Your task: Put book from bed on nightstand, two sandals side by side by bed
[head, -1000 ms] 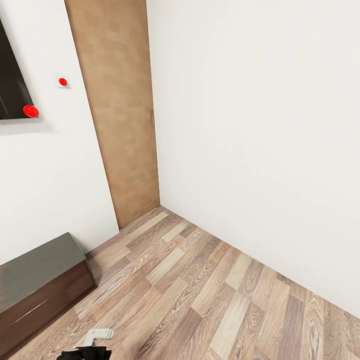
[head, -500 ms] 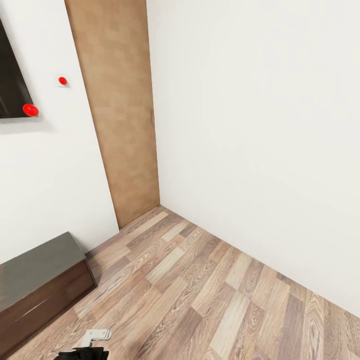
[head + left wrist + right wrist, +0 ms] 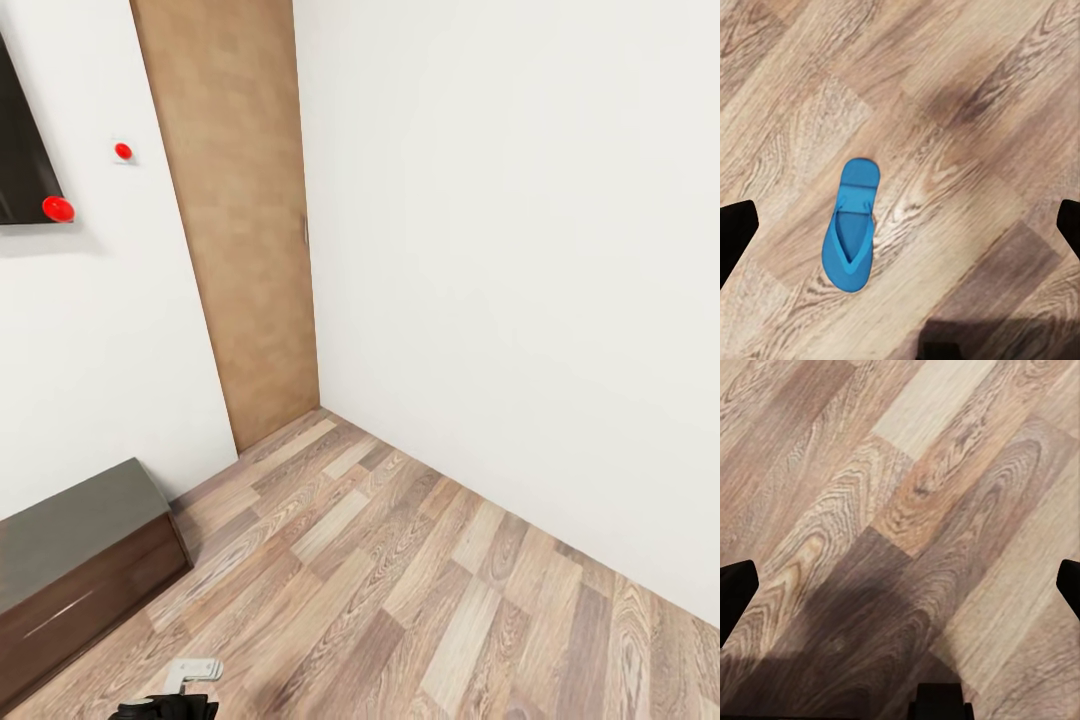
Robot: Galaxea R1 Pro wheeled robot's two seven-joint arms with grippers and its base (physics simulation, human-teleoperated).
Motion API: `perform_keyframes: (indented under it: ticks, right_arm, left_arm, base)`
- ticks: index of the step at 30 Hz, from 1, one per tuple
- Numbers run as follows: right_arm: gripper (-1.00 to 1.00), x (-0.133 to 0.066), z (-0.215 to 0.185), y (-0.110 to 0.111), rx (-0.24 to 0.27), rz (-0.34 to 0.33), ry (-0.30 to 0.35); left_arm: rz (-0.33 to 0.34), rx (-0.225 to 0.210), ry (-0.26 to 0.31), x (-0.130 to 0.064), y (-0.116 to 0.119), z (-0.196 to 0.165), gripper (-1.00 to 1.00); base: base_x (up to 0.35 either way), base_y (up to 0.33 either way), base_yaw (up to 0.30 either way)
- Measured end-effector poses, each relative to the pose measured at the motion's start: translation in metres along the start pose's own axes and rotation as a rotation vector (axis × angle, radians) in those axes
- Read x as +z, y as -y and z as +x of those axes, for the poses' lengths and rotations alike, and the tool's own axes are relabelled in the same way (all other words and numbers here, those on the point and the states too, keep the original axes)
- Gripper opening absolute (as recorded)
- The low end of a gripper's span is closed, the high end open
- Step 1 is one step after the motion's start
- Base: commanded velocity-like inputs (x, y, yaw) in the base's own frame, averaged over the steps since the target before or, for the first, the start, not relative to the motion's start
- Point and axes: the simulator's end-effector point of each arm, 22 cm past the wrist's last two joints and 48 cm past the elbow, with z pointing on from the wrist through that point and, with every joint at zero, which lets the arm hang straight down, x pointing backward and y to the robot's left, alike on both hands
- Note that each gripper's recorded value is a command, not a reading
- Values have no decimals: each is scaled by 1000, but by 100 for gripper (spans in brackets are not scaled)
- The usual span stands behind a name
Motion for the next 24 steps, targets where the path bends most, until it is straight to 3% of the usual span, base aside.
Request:
perform_keyframes:
  ticks: [24]
  right_arm:
    - [100, 36, 34, 8, 0, 0, 1]
  left_arm:
    - [1, 0, 1, 42, 3, 26, 100]
  base:
    - [0, 0, 0]
